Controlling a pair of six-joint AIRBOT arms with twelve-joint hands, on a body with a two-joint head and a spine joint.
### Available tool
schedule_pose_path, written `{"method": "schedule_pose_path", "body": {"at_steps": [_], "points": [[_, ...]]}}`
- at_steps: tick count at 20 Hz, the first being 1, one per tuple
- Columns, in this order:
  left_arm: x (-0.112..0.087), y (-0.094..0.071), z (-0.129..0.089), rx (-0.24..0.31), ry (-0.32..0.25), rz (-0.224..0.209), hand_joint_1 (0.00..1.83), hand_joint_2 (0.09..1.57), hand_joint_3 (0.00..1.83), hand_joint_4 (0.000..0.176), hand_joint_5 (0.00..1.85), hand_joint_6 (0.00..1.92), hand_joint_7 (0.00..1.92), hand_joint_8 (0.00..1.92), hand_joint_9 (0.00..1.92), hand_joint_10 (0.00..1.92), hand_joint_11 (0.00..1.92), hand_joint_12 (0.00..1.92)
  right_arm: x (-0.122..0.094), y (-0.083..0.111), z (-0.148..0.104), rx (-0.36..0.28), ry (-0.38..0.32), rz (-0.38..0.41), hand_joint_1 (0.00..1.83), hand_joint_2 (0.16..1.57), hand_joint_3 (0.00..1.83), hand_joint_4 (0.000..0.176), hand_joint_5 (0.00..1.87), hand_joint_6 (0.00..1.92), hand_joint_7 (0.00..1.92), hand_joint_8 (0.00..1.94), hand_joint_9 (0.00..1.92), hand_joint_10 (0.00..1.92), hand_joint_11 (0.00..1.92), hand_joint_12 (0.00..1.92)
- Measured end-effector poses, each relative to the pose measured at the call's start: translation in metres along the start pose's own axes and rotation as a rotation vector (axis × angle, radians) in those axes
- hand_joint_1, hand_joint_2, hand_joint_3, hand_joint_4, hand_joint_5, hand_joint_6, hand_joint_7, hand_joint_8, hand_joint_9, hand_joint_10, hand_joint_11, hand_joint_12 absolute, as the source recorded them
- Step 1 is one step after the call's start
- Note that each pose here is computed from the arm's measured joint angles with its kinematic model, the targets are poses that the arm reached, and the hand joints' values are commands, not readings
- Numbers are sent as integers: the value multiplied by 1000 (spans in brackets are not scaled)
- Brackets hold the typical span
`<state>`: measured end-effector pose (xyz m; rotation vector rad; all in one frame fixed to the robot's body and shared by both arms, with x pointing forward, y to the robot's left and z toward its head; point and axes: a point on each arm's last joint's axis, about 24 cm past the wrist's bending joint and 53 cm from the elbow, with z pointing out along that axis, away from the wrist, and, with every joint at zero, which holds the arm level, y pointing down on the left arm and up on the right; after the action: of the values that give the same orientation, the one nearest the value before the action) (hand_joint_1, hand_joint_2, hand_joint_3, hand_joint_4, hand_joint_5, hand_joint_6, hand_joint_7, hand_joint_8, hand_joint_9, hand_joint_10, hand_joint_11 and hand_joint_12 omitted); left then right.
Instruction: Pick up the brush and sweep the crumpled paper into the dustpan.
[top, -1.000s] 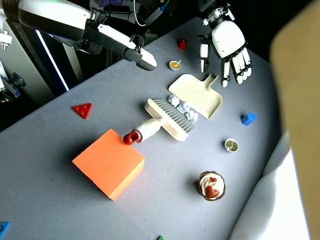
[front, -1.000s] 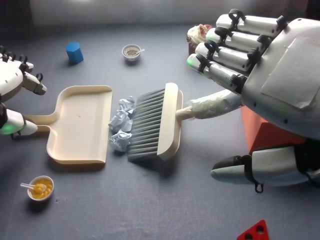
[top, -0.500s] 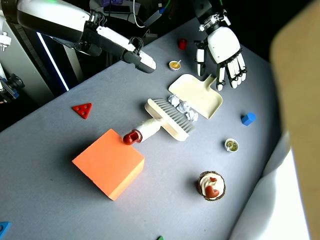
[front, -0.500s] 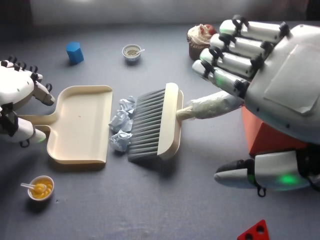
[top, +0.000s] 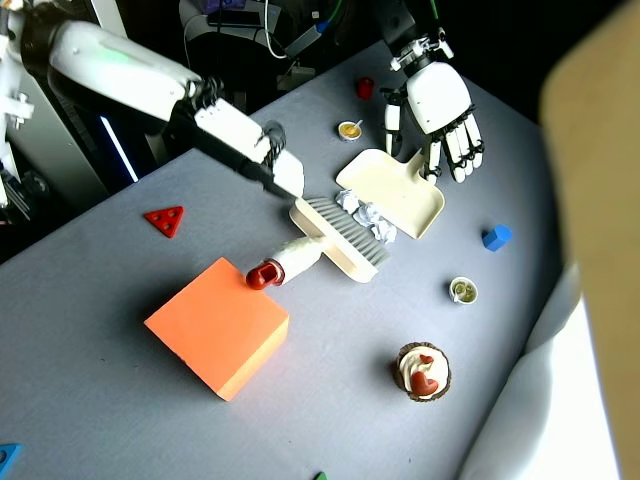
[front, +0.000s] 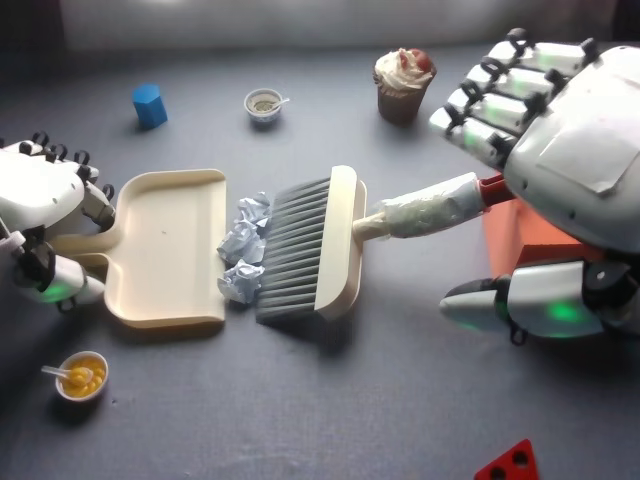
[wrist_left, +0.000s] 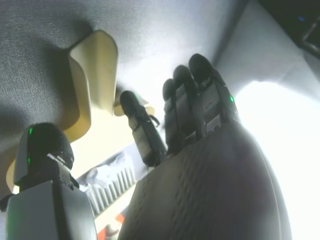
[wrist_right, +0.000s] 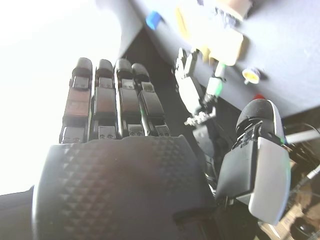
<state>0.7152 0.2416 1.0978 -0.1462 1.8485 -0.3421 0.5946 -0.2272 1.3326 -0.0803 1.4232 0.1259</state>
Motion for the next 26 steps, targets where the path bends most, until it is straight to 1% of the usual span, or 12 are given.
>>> {"method": "schedule_pose_path", "body": {"at_steps": [1, 2, 3, 4, 11, 14, 15, 16, 17, 19, 22, 26], "points": [[0, 0, 0, -1, -2, -2, 886, 1052, 7, 86, 766, 22, 323, 4, 282, 4, 120, 421, 0, 0, 1, 4, 1, 3, 0, 939, 2, 0, 151, 0, 161, 0, 159, 0, 169, 8], [0, 0, 0, -4, -10, -3, 1028, 1082, 6, 90, 971, 722, 376, 21, 322, 15, 164, 422, 1, 1, 1, 2, 4, 7, 0, 937, 1, 0, 177, 10, 177, 6, 175, 7, 180, 12], [-1, -2, 1, -3, -18, -5, 1064, 1106, 2, 44, 982, 919, 433, 15, 369, 13, 208, 419, 3, 3, 2, -3, 7, 3, 0, 935, 0, 0, 176, 9, 179, 7, 179, 8, 185, 14], [-1, -4, 1, 0, -23, -2, 1098, 1113, 1, 0, 988, 954, 460, 13, 375, 7, 200, 407, 6, 4, 3, -7, 16, 6, 0, 935, 0, 0, 171, 6, 174, 4, 178, 6, 184, 13], [1, -3, 1, -2, -20, -6, 1134, 1108, 0, 0, 1007, 933, 456, 2, 389, 6, 267, 416, 11, -2, 18, 35, 14, 16, 0, 946, 4, 0, 166, 7, 169, 7, 170, 8, 181, 11], [1, -2, 2, -2, -18, -1, 1128, 1101, 0, 0, 1023, 908, 484, 3, 409, 2, 215, 404, 26, -3, 25, 68, 33, -7, 0, 959, 9, 0, 155, 1, 161, 2, 161, 3, 168, 5], [-1, -1, 3, 0, -19, 1, 1115, 1095, 0, 0, 1035, 891, 498, 5, 415, 2, 217, 398, 35, -3, 28, 85, 46, -16, 319, 1010, 17, 0, 134, 3, 151, 3, 155, 4, 184, 11], [-3, -2, 5, 3, -19, 2, 1113, 1095, 0, 0, 1036, 888, 493, 2, 409, 0, 220, 397, 42, -3, 31, 99, 54, -22, 462, 1015, 12, 0, 85, 1, 112, 0, 118, 1, 156, 3], [-3, -2, 7, 4, -21, 7, 1113, 1095, 0, 0, 1036, 888, 493, 2, 409, 0, 220, 397, 47, -3, 33, 113, 58, -29, 462, 1015, 12, 0, 85, 1, 112, 0, 118, 1, 156, 3], [-7, -8, 13, 23, -14, 13, 1103, 1106, 0, 0, 1011, 931, 483, 4, 410, 6, 223, 383, 53, -5, 37, 161, 40, -56, 837, 1021, 8, 0, 80, 11, 91, 7, 110, 6, 157, 4], [-17, -20, 20, 56, -15, 38, 1114, 1102, 0, 0, 1020, 915, 472, 1, 408, 1, 202, 358, 41, -8, 42, 219, -64, -65, 989, 1084, 9, 0, 106, 1, 107, 0, 122, 0, 160, 7], [-25, -26, 25, 76, -12, 58, 1122, 1090, 0, 0, 1047, 870, 489, 5, 425, 4, 256, 384, 30, -8, 45, 249, -120, -48, 1103, 959, 0, 0, 144, 4, 144, 0, 140, 0, 169, 12]]}}
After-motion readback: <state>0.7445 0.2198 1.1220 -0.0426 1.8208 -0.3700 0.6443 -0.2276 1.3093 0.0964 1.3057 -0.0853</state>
